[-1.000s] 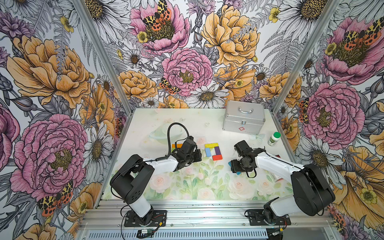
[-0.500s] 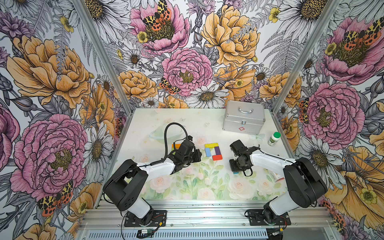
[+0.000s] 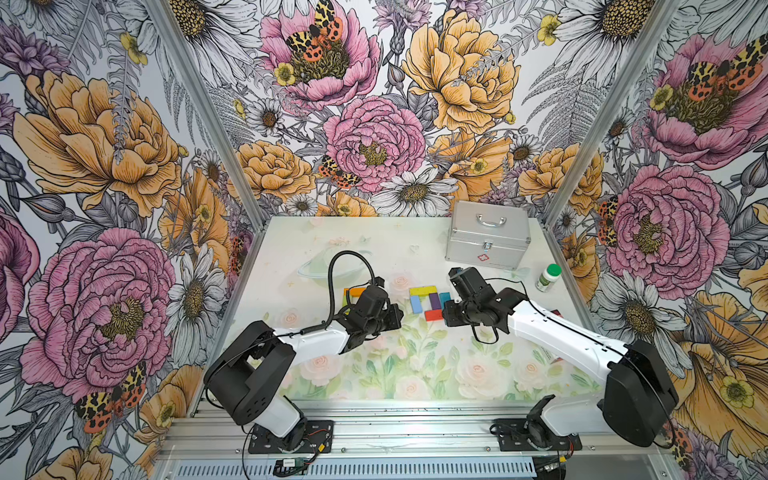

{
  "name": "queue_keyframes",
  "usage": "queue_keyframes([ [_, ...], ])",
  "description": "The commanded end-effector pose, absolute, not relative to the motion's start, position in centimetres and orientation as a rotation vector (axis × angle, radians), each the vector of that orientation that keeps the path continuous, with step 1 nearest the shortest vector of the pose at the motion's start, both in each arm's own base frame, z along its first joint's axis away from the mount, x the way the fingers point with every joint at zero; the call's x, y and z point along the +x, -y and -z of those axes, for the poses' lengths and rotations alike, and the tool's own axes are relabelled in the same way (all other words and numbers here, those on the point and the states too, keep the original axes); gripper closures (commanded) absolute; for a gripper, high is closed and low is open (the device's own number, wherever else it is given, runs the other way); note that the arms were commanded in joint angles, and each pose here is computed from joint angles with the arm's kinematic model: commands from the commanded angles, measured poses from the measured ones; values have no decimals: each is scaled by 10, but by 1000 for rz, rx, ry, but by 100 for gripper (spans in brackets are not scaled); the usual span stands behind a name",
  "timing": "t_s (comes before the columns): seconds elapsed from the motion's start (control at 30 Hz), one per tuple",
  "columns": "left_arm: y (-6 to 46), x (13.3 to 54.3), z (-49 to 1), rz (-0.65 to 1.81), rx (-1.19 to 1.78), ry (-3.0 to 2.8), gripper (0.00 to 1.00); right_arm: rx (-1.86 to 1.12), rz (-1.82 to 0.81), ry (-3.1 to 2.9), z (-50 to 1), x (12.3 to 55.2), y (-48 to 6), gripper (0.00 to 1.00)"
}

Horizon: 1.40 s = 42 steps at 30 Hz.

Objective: Assemble the letter p with building blocks
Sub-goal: Place the building block at the center of the board.

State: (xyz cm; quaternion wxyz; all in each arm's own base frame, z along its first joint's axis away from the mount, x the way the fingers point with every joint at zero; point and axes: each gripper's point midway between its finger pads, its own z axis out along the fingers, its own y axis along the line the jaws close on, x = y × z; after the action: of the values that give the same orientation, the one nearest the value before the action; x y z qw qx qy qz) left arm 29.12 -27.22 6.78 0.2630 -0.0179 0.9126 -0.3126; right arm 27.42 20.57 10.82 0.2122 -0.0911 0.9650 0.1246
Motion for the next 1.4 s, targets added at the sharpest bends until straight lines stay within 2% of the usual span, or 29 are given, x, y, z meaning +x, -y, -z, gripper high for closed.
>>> queue_keyframes([
  [0.0, 280, 285, -77, 923, -50, -2434, 88, -224, -309, -2683, -97, 279, -217, 100],
  [0.43, 282, 277, -71, 919, -38, -2450, 88, -274, -369, -2709, -67, 271, -273, 100],
  [1.1, 287, 275, -60, 921, -27, -2481, 88, -248, -292, -2777, -34, 272, -272, 100],
  [1.17, 288, 275, -59, 922, -24, -2486, 89, -251, -288, -2780, -32, 273, -273, 97],
  [1.27, 290, 275, -59, 925, -22, -2486, 88, -234, -285, -2780, -32, 275, -273, 87],
  [1.37, 291, 274, -58, 926, -21, -2488, 88, -220, -301, -2778, -35, 275, -274, 69],
])
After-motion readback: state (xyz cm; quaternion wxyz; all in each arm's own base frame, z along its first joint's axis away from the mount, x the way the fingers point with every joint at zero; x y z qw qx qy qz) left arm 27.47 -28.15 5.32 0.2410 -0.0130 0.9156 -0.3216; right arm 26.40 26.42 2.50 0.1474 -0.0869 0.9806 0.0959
